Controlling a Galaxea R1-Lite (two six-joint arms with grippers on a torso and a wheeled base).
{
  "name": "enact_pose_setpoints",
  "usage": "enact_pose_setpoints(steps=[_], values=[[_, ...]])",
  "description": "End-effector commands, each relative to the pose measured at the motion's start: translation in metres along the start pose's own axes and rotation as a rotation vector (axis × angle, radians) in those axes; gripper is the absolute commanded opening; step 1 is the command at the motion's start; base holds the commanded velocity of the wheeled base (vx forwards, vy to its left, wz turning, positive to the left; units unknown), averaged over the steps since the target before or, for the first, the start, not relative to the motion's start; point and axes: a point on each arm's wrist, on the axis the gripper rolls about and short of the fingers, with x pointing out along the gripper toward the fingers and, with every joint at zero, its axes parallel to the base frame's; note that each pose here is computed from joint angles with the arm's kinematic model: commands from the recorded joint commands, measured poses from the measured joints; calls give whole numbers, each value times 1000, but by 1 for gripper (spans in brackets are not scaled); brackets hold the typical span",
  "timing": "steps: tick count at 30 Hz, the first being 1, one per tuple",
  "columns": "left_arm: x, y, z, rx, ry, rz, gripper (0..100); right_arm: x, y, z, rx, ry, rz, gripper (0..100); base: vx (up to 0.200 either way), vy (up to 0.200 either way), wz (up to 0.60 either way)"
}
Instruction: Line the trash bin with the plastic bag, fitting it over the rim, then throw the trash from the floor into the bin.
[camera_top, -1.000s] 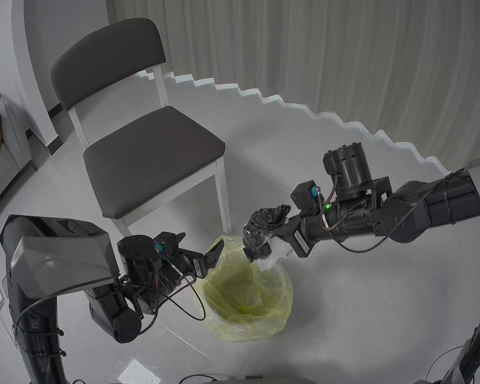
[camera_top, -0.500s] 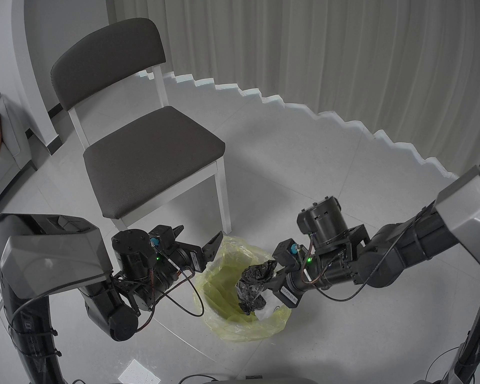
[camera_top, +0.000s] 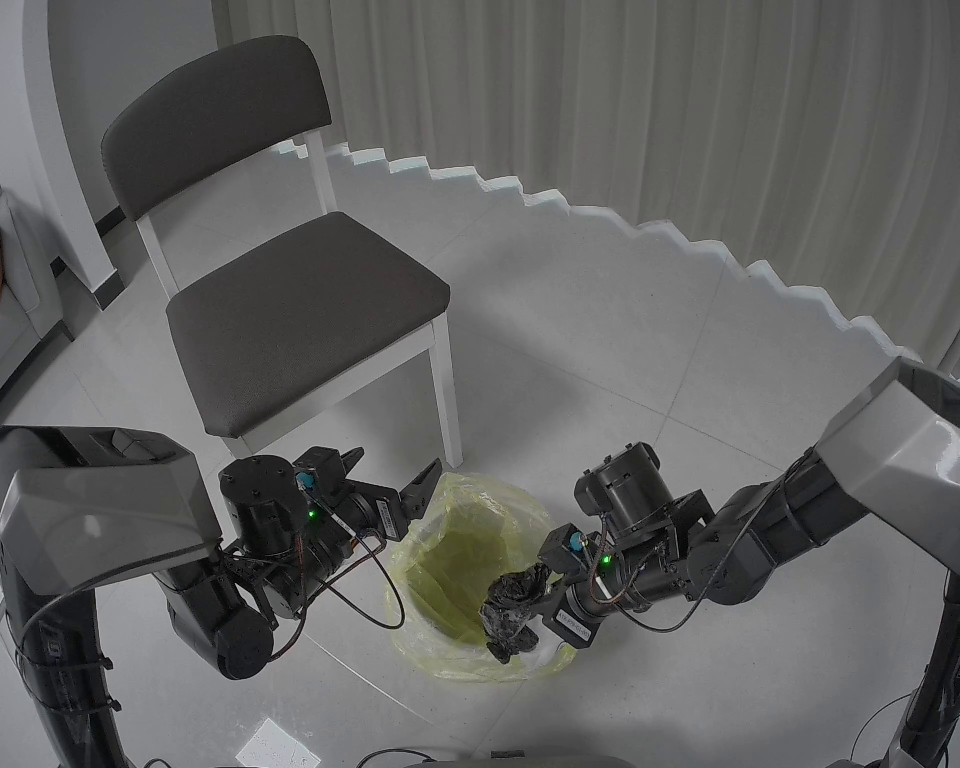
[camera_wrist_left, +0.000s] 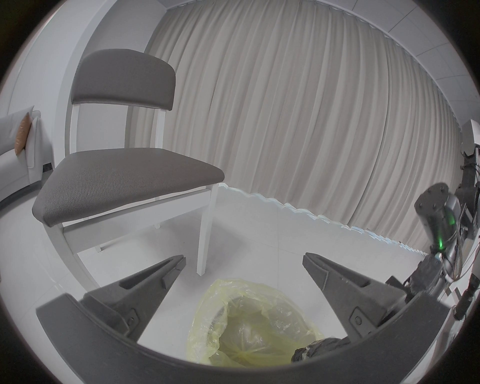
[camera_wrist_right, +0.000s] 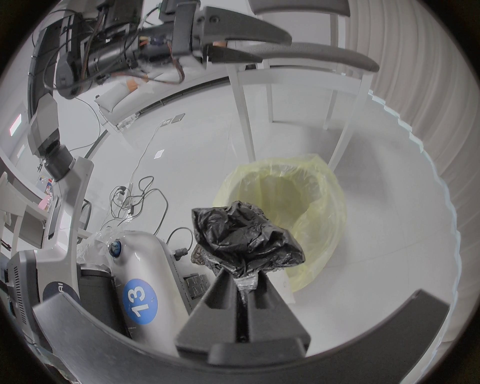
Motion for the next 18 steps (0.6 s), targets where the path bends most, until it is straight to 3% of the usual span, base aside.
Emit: enact_pose_setpoints(steps=[1, 6, 12, 18], values=[[0, 0, 4, -9, -23, -2, 100, -24, -5, 26, -18, -103, -35, 0, 0, 0, 0], [-1, 0, 6, -13, -29, -3, 100, -55, -8, 51, -30, -175, -62, 0, 0, 0, 0], [-2, -1, 7, -13, -33, -6, 100, -59, -13, 66, -29, -213, -77, 0, 0, 0, 0], [-2, 0, 7, -13, -34, -2, 100, -12, -9, 71, -38, -180, -40, 0, 0, 0, 0]])
